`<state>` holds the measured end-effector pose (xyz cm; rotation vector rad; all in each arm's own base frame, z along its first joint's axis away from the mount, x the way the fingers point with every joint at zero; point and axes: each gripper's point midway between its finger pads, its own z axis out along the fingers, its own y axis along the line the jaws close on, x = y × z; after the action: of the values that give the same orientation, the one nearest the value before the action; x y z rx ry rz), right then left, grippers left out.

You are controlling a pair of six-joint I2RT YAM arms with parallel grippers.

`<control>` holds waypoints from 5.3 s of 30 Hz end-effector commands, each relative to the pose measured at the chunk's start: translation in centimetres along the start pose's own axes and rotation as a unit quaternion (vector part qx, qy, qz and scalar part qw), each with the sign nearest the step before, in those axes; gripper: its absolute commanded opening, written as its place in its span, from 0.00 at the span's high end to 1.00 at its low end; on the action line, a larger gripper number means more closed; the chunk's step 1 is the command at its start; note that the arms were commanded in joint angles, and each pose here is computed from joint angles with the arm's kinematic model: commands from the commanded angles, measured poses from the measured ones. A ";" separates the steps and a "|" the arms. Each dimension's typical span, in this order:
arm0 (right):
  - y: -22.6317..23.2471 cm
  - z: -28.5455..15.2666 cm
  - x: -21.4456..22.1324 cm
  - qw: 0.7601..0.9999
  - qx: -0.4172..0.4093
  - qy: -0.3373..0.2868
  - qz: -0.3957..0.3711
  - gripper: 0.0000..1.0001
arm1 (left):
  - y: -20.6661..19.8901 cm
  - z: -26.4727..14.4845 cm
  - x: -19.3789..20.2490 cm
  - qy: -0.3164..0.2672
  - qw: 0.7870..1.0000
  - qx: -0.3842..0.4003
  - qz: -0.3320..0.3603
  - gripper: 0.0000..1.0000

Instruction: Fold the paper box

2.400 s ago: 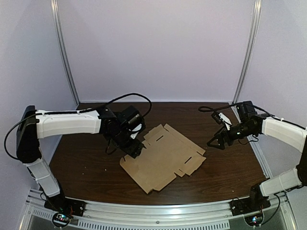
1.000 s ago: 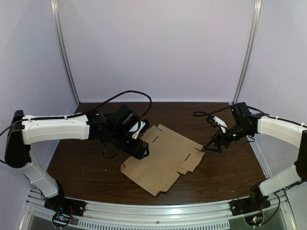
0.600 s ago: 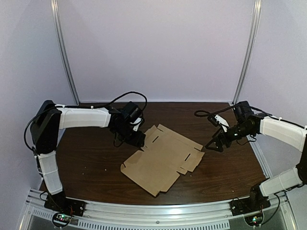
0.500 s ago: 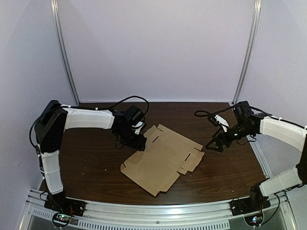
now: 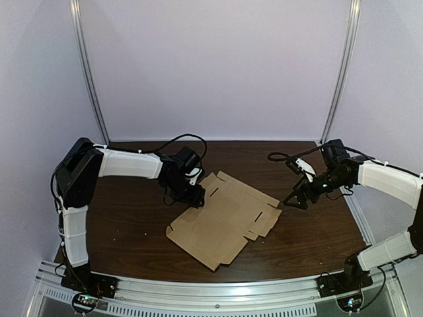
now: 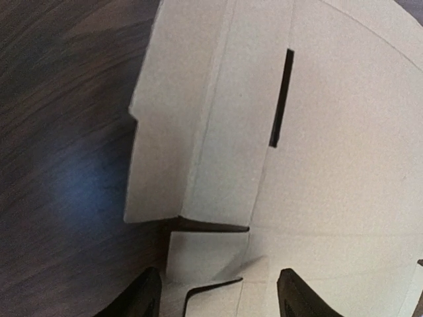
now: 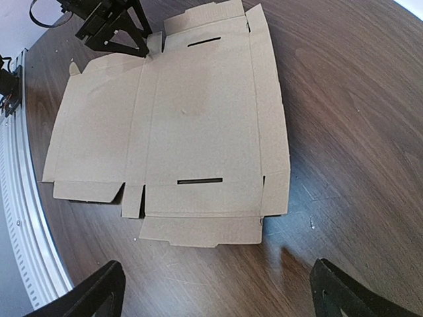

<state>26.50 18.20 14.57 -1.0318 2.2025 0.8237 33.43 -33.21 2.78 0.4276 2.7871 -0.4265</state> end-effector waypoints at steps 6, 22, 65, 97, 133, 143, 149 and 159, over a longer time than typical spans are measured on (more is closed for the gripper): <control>-0.1 0.2 0.6 1.000 0.004 0.011 -0.001 0.00 | -1.1 0.4 -2.4 -0.036 0.999 0.030 0.000 0.55; -0.1 0.4 0.7 1.000 0.003 0.014 0.000 0.01 | -0.8 1.3 -1.6 -0.033 0.998 0.037 -0.025 0.54; 1.3 2.6 0.6 0.995 -0.056 0.059 0.054 0.03 | -8.6 -4.1 5.9 -0.071 0.989 0.105 0.077 1.00; 3.7 7.9 3.4 0.979 -0.110 0.158 0.066 0.64 | -8.8 -4.6 7.3 -0.084 0.988 0.107 0.075 1.00; 3.0 7.8 1.6 0.976 -0.024 0.213 -0.038 0.55 | -5.7 -9.5 6.5 -0.116 0.988 0.057 0.082 0.52; 3.3 7.2 1.0 0.976 -0.099 0.191 0.040 0.34 | -6.1 -4.4 2.3 -0.061 0.990 0.085 0.091 0.45; 4.3 5.4 1.1 0.973 -0.106 0.199 0.047 0.34 | -7.9 -1.2 1.8 -0.027 0.988 0.110 0.107 0.53; 3.7 5.4 3.7 0.969 -0.096 0.226 0.033 0.33 | -9.3 0.3 1.8 -0.009 0.984 0.143 0.107 0.84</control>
<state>23.00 23.00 10.54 -1.3314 2.5638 0.9397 29.03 -40.13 3.83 0.7351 2.6523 -0.7025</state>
